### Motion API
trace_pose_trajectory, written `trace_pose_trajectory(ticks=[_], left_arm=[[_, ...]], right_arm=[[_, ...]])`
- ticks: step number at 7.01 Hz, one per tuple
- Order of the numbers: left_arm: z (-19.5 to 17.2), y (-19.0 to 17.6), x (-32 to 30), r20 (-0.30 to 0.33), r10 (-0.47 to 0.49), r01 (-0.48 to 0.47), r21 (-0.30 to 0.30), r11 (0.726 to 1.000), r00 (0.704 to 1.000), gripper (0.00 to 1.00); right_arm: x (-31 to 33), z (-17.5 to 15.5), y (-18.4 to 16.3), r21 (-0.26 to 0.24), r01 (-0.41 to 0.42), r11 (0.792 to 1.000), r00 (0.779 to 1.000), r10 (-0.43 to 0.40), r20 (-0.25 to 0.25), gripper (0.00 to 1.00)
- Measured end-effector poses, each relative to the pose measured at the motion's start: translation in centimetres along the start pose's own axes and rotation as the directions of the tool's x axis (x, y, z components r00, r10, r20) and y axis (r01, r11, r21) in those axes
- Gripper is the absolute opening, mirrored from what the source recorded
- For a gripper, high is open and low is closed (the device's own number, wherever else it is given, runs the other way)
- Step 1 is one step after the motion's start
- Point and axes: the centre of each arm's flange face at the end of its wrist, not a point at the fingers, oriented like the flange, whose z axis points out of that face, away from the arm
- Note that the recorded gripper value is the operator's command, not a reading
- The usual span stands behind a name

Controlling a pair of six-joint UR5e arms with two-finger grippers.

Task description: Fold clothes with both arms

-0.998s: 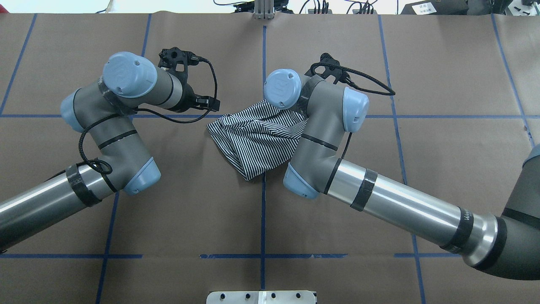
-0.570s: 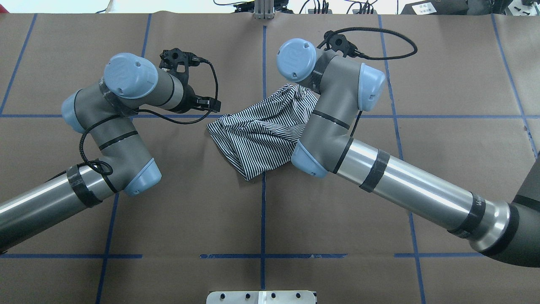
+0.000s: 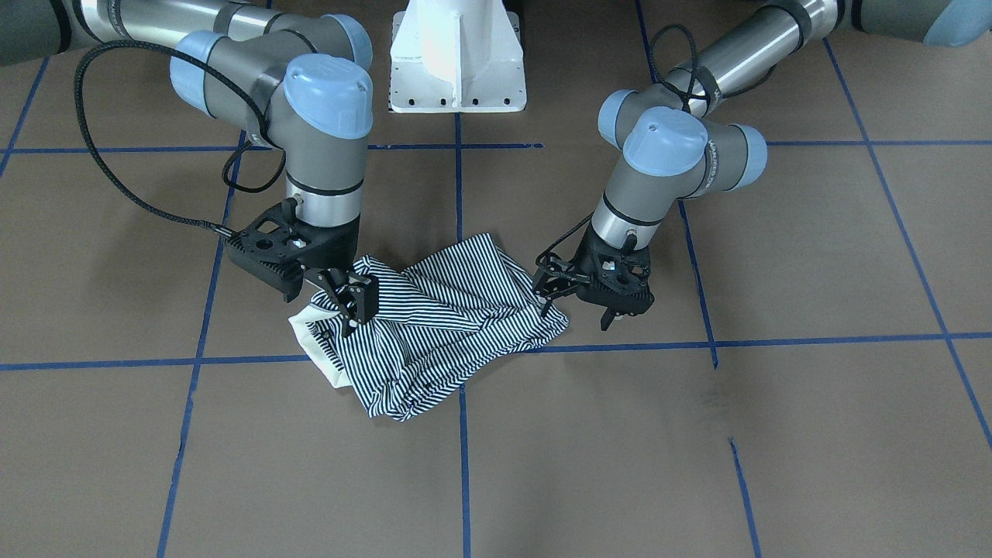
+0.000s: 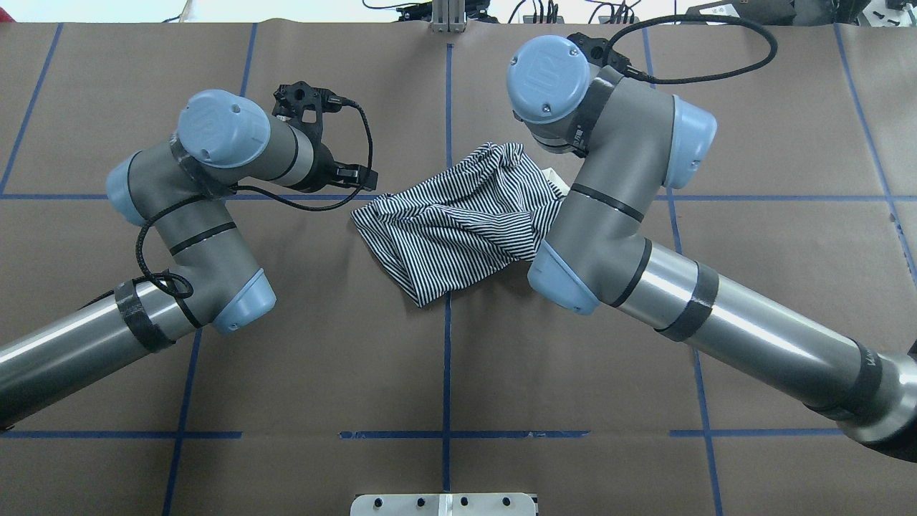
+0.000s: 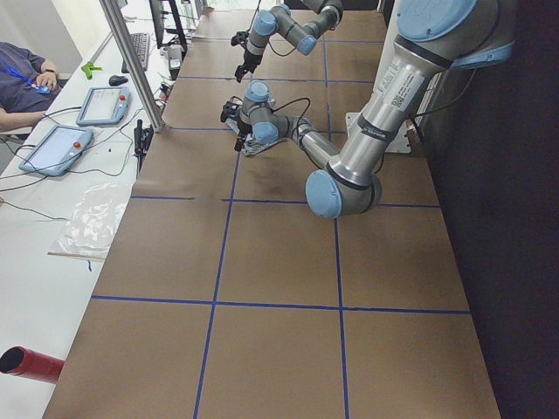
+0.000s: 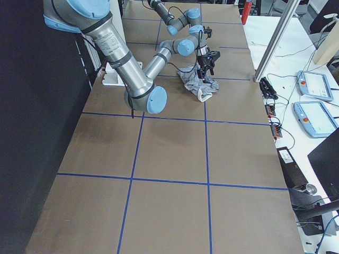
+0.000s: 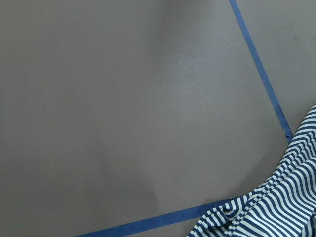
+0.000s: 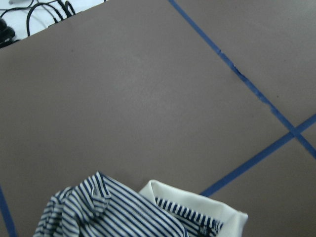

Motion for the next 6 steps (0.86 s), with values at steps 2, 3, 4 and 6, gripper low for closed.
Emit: trace_pose_trajectory(ticks=[2,3,4,6], left_arm=[[-0.4,0.2,0.4,-0.012,-0.002,0.002,0.000,1.000,1.000,1.00],[-1.1,0.2,0.9,-0.024,0.003,-0.002,0.010,1.000,1.000,1.00],[-2.1,0.0,1.5,-0.038,0.009,-0.008,0.025,1.000,0.999,1.00],[-3.0,-0.3,2.1,-0.036,0.017,-0.015,0.067,0.998,0.999,1.00]], right_arm=[[1.8,-1.2,6.9,-0.051,0.066,0.997,0.997,-0.064,0.054,0.99],[2.2,-0.9,10.2,-0.060,0.094,0.994,0.993,-0.090,0.073,0.87],[2.6,-0.3,12.8,-0.075,0.087,0.993,0.992,-0.079,0.095,0.81],[3.8,2.4,14.7,-0.083,0.060,0.995,0.995,-0.053,0.088,0.73]])
